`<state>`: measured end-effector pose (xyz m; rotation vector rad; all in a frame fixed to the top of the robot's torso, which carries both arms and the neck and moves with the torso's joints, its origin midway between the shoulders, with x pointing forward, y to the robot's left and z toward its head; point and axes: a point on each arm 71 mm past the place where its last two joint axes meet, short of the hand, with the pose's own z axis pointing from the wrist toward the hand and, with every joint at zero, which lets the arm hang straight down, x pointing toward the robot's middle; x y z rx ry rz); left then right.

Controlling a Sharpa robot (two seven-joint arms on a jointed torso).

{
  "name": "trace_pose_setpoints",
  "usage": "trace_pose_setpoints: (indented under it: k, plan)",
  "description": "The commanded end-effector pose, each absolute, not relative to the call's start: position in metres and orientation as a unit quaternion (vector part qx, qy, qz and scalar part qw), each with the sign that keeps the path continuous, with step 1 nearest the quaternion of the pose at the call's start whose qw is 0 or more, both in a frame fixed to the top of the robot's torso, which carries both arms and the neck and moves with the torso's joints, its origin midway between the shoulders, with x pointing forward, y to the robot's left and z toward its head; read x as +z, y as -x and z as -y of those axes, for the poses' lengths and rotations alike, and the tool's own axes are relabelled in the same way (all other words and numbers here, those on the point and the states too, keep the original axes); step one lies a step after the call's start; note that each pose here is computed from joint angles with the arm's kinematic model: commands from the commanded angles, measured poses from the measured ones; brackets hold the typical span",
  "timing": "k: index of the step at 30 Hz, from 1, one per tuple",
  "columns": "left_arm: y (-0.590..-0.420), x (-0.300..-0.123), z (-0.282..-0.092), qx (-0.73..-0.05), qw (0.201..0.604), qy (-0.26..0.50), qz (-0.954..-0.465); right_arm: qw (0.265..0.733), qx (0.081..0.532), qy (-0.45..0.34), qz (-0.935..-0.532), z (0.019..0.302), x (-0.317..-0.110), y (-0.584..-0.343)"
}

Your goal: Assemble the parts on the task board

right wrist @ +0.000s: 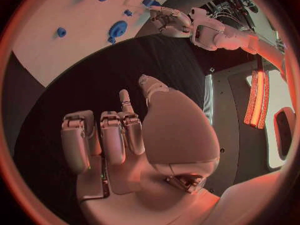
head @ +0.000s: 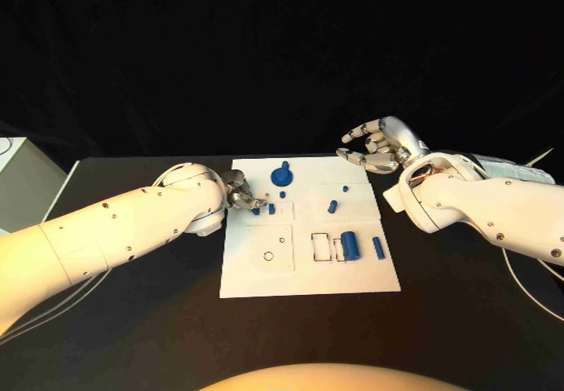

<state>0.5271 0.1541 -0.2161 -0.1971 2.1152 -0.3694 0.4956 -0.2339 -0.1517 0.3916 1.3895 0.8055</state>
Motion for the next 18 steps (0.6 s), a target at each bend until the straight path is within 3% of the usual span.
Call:
trace_pose_setpoints:
  k: [1,18]
  plan:
    - [-0.5258,-0.2158,-0.1521,-0.158,0.469,0.086,-0.865,0.680,0.362,-0.165,-0.616,0.2327,-0.1511,-0.4949]
    - [-0.5234,-0.2153,-0.1534,-0.159,0.462,0.087,-0.868,0.679,0.361,-0.165,-0.617,0.2329,-0.1524,-0.4947]
